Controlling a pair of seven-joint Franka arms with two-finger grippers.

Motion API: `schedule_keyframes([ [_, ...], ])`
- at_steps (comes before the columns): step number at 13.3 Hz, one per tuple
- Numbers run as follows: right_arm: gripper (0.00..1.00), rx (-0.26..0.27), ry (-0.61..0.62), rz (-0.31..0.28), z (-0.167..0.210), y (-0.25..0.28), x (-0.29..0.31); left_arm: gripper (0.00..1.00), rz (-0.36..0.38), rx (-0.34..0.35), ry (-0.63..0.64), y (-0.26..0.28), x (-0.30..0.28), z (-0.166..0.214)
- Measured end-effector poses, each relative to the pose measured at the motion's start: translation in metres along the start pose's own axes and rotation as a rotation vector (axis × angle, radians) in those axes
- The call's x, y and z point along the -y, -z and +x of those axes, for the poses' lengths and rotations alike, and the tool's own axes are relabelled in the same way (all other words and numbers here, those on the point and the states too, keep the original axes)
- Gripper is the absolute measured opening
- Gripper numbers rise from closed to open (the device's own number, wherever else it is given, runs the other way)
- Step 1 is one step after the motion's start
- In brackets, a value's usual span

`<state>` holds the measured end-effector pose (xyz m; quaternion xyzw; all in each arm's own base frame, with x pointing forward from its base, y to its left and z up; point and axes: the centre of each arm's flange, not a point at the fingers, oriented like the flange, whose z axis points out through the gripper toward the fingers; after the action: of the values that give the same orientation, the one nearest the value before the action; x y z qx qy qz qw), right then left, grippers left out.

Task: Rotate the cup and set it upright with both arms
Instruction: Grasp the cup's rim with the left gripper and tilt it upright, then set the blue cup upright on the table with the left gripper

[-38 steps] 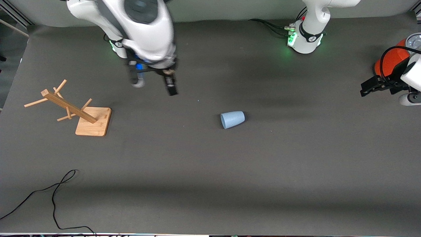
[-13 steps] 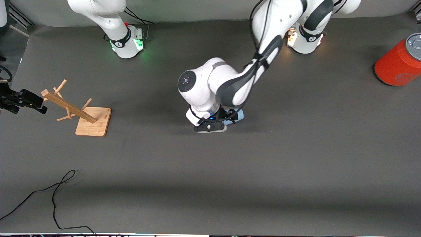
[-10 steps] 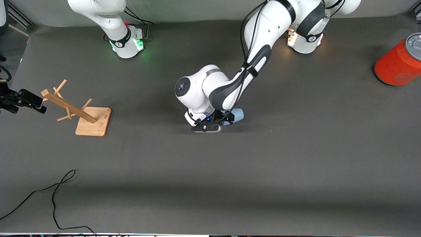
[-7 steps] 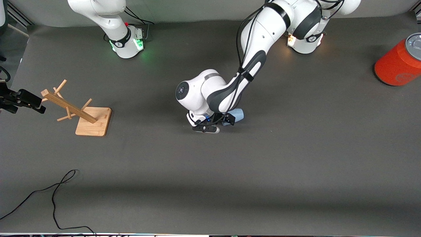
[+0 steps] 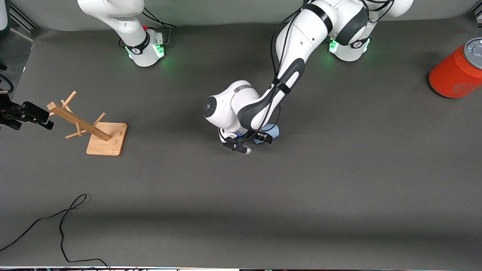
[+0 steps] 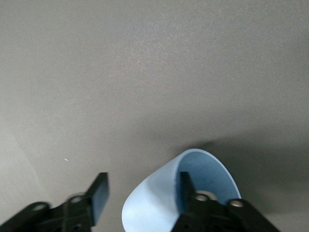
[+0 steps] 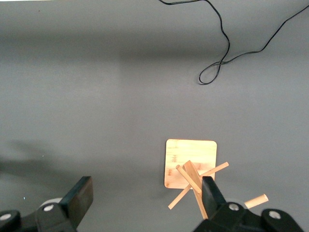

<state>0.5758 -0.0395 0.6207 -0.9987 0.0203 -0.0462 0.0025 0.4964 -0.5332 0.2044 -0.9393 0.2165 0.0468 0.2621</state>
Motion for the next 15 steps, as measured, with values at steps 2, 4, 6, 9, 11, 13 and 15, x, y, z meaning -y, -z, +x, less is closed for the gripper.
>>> schedule_keyframes([
  [2,1.00,0.001,0.001,0.000,0.000,0.000,0.000,0.35,0.004,0.000,-0.014,0.000,0.000,0.000],
  [4,1.00,0.002,0.001,0.000,0.000,0.000,0.000,0.13,0.017,0.004,-0.046,0.000,0.003,0.000],
  [6,1.00,0.005,0.000,0.000,-0.001,-0.001,-0.001,0.10,0.028,0.016,-0.064,0.009,0.015,-0.001],
  [9,1.00,0.012,-0.001,0.000,-0.001,-0.002,-0.001,0.08,0.028,0.067,0.011,0.051,0.077,-0.004],
  [11,1.00,0.013,-0.001,0.000,-0.001,-0.003,-0.001,0.08,-0.043,0.073,0.174,0.096,0.137,-0.008],
  [13,1.00,0.015,-0.001,0.000,-0.001,-0.003,-0.001,0.08,-0.189,0.066,0.358,0.143,0.214,-0.019],
  [15,1.00,0.016,-0.001,0.000,-0.001,-0.004,-0.001,0.08,-0.315,0.036,0.533,0.176,0.276,-0.031],
])
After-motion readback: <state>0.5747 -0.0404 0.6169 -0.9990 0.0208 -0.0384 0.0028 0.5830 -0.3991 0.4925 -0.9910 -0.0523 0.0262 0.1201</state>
